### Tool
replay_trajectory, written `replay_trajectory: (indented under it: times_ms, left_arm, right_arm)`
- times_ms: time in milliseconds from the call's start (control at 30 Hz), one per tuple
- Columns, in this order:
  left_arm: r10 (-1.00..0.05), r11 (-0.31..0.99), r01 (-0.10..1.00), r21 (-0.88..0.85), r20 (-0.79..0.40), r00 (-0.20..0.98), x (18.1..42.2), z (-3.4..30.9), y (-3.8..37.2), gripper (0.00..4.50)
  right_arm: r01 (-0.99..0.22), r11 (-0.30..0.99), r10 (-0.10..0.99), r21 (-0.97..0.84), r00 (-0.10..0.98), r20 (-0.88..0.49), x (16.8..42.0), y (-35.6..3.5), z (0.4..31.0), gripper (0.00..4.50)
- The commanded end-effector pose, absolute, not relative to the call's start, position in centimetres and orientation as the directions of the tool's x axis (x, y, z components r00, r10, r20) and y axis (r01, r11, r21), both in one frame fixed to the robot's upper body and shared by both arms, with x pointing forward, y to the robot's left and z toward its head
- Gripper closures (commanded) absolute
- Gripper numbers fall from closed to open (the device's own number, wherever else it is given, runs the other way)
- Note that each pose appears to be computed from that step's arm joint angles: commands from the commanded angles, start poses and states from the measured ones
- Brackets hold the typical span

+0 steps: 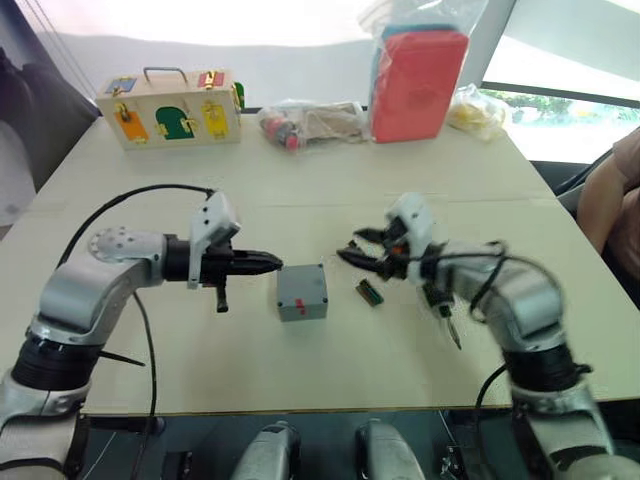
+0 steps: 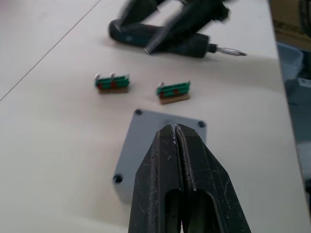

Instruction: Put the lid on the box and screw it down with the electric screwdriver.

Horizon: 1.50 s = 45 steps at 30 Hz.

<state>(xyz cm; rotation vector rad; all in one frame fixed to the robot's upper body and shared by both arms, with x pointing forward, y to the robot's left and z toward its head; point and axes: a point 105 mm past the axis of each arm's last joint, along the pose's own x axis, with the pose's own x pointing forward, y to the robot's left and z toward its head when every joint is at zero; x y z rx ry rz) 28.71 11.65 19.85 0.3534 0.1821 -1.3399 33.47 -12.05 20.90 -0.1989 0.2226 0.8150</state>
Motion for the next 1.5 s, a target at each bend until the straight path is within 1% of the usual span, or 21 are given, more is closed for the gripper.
replay_trajectory:
  times_ms: [33,67,100,133,200,300,500,633,800,867,967,1133,1200,1233,1267,1300,1400,1433,1500]
  left_arm:
    - [-0.926,0.040,0.973,0.227,-0.357,0.122,27.7,20.4,9.8,4.50]
    - [-0.924,0.008,0.969,0.247,-0.368,0.102,27.7,20.4,9.6,4.50]
    - [-0.921,-0.023,0.964,0.266,-0.381,0.084,27.6,20.4,9.4,4.50]
    - [-0.915,-0.050,0.957,0.285,-0.396,0.070,27.6,20.3,9.1,4.50]
    - [-0.906,-0.085,0.947,0.311,-0.420,0.057,27.7,20.0,8.7,4.50]
    - [-0.901,-0.110,0.936,0.334,-0.432,0.048,27.8,19.6,8.3,4.50]
    - [-0.900,-0.109,0.930,0.351,-0.433,0.058,27.6,19.1,7.8,4.50]
    - [-0.903,-0.072,0.939,0.337,-0.421,0.082,27.2,18.5,8.1,4.50]
    - [-0.912,-0.015,0.945,0.326,-0.393,0.121,27.0,18.2,8.0,4.50]
    - [-0.913,0.006,0.947,0.322,-0.384,0.137,27.0,18.1,8.0,4.50]
    - [-0.915,0.036,0.949,0.314,-0.372,0.157,27.0,18.0,7.8,4.50]
    - [-0.913,0.076,0.950,0.303,-0.361,0.188,27.0,17.7,7.7,4.50]
    - [-0.914,0.094,0.950,0.299,-0.353,0.202,27.0,17.6,7.8,4.50]
    - [-0.913,0.105,0.949,0.297,-0.350,0.211,27.0,17.5,7.9,4.50]
    - [-0.910,0.118,0.948,0.296,-0.350,0.222,27.1,17.4,8.0,4.50]
    - [-0.908,0.126,0.947,0.296,-0.349,0.230,27.2,17.3,8.1,4.50]
    - [-0.904,0.150,0.945,0.292,-0.346,0.250,27.4,17.1,8.4,4.50]
    - [-0.903,0.158,0.944,0.291,-0.344,0.257,27.5,17.1,8.5,4.50]
    - [-0.901,0.169,0.942,0.290,-0.342,0.267,27.6,17.2,8.7,4.50]
  right_arm:
    - [-0.678,0.734,0.624,-0.044,0.698,-0.352,33.5,-15.1,23.4,0.05]
    - [-0.631,0.776,0.561,-0.014,0.699,-0.444,33.7,-16.3,23.4,0.05]
    - [-0.630,0.776,0.531,0.028,0.628,-0.569,33.1,-17.1,22.8,0.05]
    - [-0.625,0.779,0.507,0.053,0.577,-0.641,32.3,-17.9,22.7,0.05]
    - [-0.613,0.788,0.452,0.055,0.517,-0.727,31.6,-19.0,22.3,0.05]
    - [-0.571,0.816,0.401,0.086,0.452,-0.797,31.8,-20.1,21.2,0.05]
    - [-0.517,0.847,0.343,0.121,0.359,-0.868,32.1,-20.9,19.2,0.05]
    - [-0.499,0.851,0.340,0.161,0.292,-0.894,32.3,-20.4,17.8,0.05]
    - [-0.472,0.868,0.294,0.154,0.240,-0.925,32.4,-20.5,15.8,0.05]
    - [-0.456,0.878,0.271,0.141,0.232,-0.934,32.7,-20.5,15.1,0.05]
    - [-0.440,0.892,0.227,0.101,0.245,-0.943,33.7,-20.7,14.2,0.05]
    - [-0.449,0.892,0.181,0.051,0.250,-0.951,34.9,-20.5,13.0,0.05]
    - [-0.447,0.894,0.160,0.034,0.247,-0.956,35.2,-20.4,12.5,0.48]
    - [-0.447,0.894,0.156,0.032,0.243,-0.957,35.3,-20.2,12.2,0.63]
    - [-0.443,0.896,0.148,0.028,0.239,-0.960,35.3,-20.2,12.0,1.09]
    - [-0.441,0.897,0.143,0.025,0.237,-0.961,35.3,-20.2,11.8,1.35]
    - [-0.427,0.904,0.128,0.023,0.219,-0.967,34.9,-20.5,11.2,2.51]
    - [-0.418,0.908,0.127,0.027,0.213,-0.969,34.7,-20.5,11.1,2.59]
    - [-0.406,0.913,0.129,0.033,0.212,-0.969,34.6,-20.6,11.1,2.60]
